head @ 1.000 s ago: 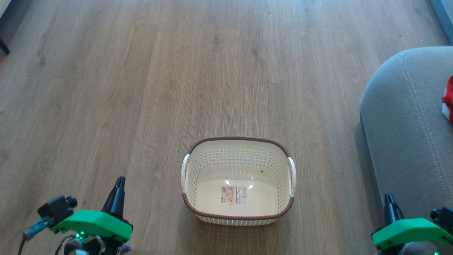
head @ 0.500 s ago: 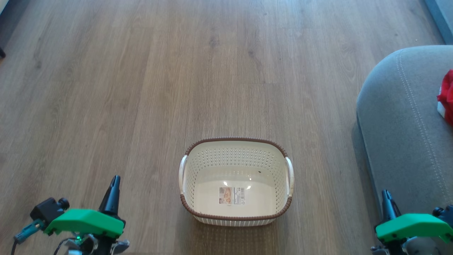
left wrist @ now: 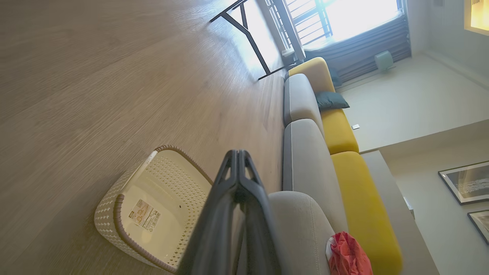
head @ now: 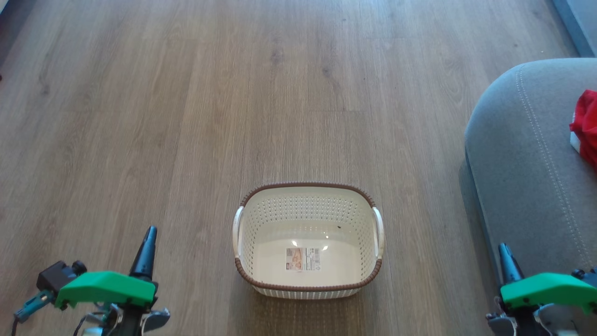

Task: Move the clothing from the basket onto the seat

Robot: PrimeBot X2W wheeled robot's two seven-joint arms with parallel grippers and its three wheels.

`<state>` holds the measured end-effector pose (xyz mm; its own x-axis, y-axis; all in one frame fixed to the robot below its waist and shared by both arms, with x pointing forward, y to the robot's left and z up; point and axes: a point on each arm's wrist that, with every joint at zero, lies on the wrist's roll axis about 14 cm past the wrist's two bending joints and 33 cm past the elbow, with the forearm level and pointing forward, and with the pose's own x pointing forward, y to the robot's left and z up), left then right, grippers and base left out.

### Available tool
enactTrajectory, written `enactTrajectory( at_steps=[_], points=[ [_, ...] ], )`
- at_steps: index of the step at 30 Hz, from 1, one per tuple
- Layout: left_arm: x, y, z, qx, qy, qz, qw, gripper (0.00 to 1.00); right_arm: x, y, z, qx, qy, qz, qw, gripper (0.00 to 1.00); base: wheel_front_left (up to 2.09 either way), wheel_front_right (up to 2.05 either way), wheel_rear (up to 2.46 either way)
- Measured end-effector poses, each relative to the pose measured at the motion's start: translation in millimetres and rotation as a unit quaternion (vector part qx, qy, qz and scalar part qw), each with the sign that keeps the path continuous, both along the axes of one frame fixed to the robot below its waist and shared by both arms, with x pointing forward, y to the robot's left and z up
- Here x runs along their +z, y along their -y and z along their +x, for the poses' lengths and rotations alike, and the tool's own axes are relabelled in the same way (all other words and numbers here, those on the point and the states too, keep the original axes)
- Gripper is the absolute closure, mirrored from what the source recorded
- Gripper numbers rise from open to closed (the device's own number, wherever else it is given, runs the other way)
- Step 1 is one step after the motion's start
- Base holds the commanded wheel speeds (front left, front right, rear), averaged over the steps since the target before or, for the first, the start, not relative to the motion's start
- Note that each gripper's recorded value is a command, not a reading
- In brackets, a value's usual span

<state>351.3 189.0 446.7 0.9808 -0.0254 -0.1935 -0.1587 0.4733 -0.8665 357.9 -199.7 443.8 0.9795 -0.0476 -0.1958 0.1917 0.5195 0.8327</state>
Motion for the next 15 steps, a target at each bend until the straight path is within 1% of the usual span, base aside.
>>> enactTrajectory(
  at_steps=[15],
  points=[
    [6.8,-0.6,7.0,0.016,0.007,-0.077,0.997,1.00,9.6,1.4,5.8,-0.014,0.016,0.088,0.996,1.00,0.00,0.00,0.00]
  ],
)
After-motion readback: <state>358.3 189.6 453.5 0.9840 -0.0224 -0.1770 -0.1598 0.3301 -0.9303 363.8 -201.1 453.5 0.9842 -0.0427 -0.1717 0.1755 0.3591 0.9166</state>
